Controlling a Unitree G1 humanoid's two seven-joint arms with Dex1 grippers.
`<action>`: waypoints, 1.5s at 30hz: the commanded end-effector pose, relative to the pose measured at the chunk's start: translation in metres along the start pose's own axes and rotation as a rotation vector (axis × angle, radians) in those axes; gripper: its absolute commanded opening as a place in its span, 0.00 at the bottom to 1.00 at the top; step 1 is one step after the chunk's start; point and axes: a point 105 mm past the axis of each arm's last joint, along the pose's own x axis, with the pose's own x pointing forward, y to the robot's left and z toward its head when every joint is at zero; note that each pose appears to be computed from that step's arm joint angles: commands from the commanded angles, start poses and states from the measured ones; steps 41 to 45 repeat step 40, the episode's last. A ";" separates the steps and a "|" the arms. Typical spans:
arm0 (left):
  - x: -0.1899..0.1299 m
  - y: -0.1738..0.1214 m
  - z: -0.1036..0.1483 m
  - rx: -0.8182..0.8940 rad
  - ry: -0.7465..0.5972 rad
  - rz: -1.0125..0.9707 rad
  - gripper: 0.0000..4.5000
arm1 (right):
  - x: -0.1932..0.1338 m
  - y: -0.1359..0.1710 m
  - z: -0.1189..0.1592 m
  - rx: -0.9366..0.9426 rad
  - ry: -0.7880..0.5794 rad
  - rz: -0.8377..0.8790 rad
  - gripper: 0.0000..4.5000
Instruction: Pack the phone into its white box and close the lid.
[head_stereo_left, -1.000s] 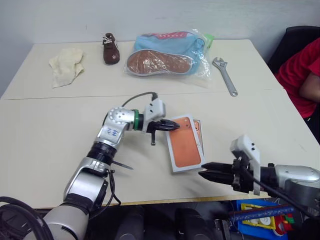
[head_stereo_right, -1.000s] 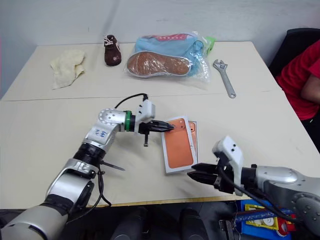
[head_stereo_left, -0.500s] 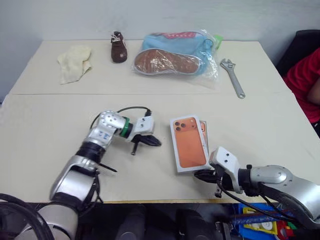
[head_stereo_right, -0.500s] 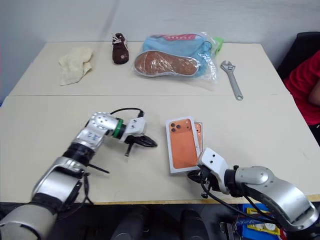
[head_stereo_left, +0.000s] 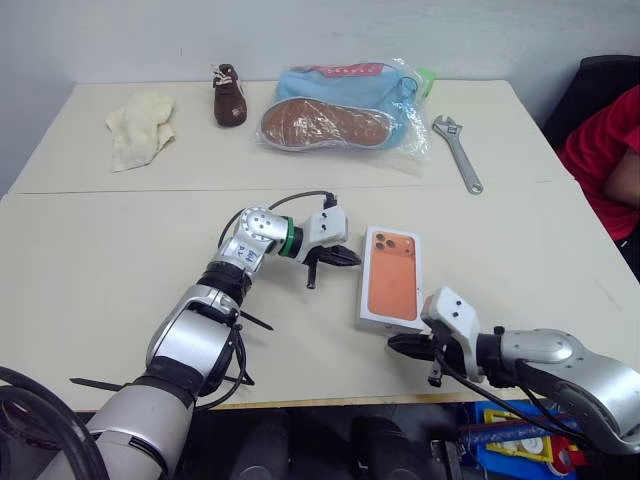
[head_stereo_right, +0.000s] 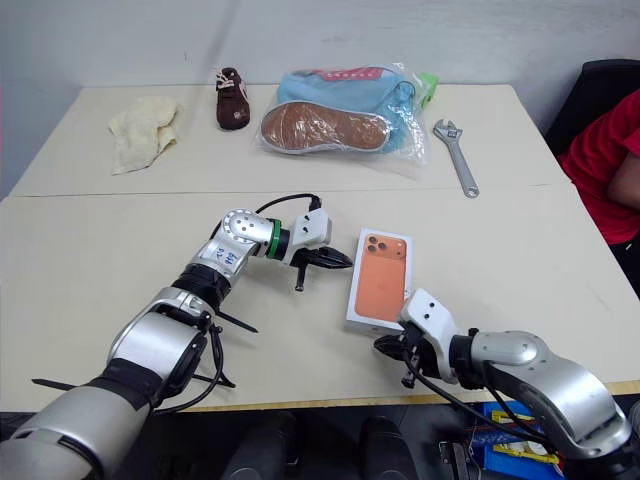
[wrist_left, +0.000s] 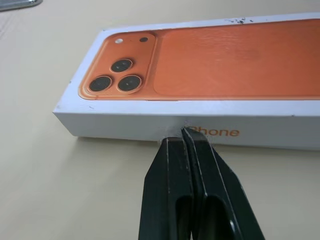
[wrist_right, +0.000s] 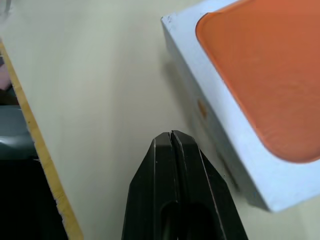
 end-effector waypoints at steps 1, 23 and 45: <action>-0.021 0.000 0.019 -0.052 -0.094 -0.074 0.00 | -0.016 0.006 0.028 -0.002 -0.122 0.038 0.00; -0.042 0.008 -0.005 -0.181 -0.018 0.028 0.21 | -0.028 -0.052 0.023 -0.127 -0.158 -0.232 0.21; -0.229 -0.097 0.030 -0.406 -0.128 0.213 0.99 | -0.172 -0.062 0.067 -0.269 -0.106 -0.064 1.00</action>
